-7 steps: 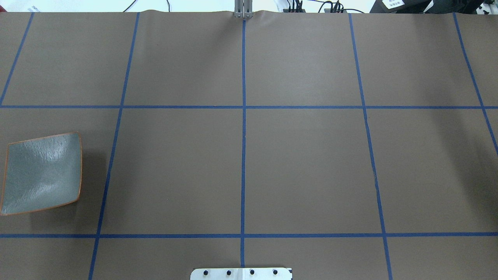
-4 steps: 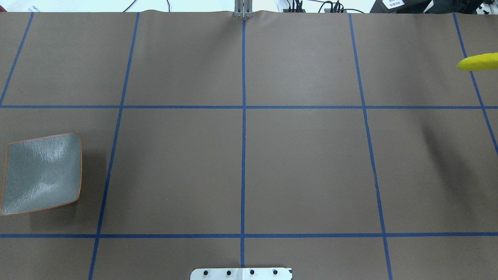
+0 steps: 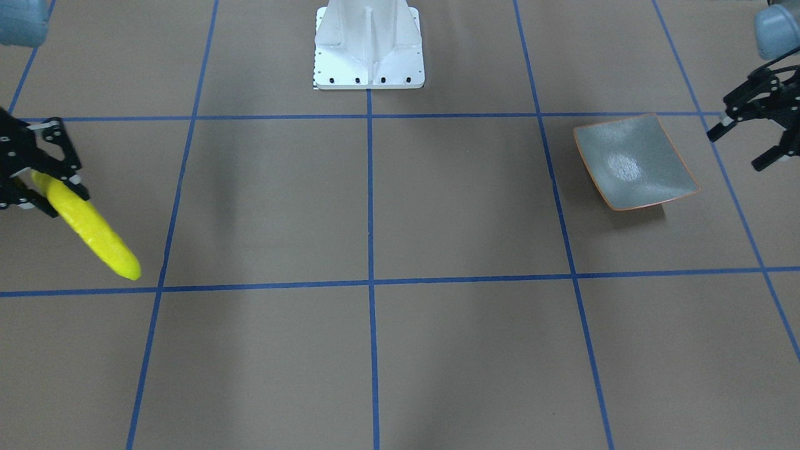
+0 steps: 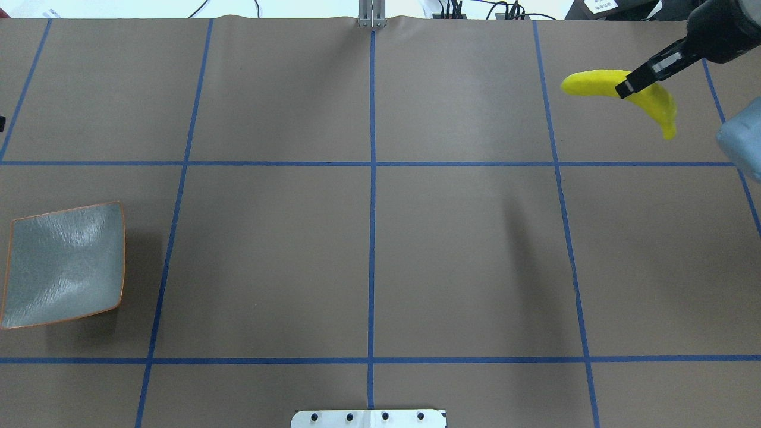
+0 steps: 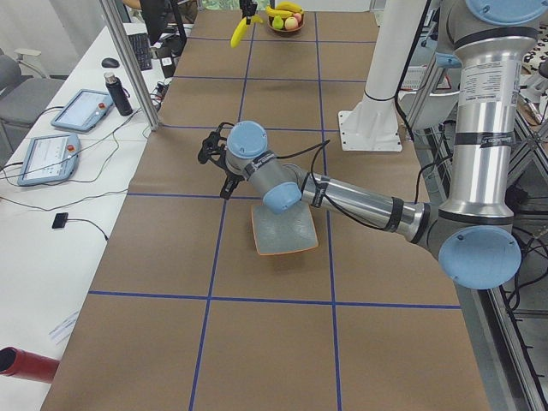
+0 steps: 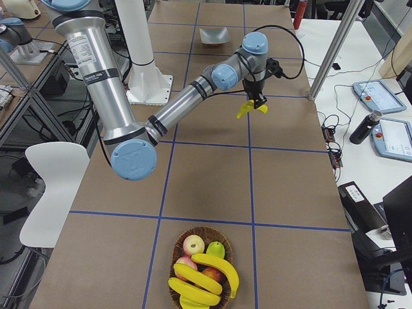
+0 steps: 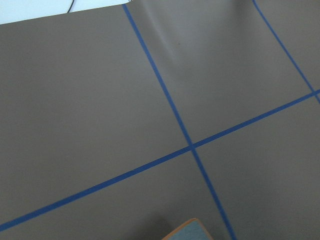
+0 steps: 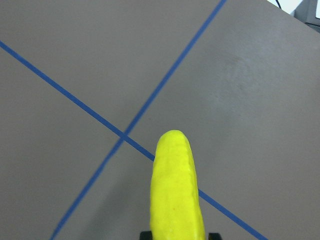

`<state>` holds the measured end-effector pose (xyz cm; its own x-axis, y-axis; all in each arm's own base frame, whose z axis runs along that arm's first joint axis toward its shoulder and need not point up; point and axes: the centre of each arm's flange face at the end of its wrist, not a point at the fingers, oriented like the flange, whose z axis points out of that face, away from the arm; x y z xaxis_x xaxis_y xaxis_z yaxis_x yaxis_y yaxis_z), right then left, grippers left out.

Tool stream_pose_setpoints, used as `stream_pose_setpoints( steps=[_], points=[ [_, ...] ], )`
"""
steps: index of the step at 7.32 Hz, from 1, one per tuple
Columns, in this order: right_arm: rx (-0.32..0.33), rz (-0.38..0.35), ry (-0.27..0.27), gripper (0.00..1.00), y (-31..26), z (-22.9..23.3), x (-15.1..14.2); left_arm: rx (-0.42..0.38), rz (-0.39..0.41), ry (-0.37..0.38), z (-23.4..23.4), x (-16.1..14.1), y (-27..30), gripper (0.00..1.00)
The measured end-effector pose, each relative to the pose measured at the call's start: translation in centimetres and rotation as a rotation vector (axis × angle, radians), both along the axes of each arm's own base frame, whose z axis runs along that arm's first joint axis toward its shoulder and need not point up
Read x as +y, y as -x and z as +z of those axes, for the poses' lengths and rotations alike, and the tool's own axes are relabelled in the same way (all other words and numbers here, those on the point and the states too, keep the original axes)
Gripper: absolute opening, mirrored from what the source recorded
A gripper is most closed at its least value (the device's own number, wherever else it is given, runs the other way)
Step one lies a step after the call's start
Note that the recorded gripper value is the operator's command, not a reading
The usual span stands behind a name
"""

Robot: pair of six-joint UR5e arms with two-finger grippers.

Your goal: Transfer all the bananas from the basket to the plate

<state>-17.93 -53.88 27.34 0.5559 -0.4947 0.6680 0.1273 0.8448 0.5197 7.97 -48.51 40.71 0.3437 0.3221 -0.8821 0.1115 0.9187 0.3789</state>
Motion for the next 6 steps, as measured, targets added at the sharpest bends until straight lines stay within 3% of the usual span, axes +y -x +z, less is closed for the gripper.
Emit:
stream_pose_setpoints(
  steps=[2, 3, 6],
  points=[
    [-0.081, 0.106, -0.021, 0.00, 7.8, -5.6, 3.0, 0.148, -0.031, 0.205, -7.5, -1.0, -7.0, 1.00],
    [-0.098, 0.151, -0.060, 0.00, 11.6, -8.2, 5.0, 0.204, -0.058, 0.291, -11.1, -1.4, -10.7, 1.00],
    [-0.049, 0.283, -0.231, 0.00, 20.6, -12.3, 9.8, 0.343, -0.141, 0.532, -18.6, -1.5, -19.7, 1.00]
  ],
)
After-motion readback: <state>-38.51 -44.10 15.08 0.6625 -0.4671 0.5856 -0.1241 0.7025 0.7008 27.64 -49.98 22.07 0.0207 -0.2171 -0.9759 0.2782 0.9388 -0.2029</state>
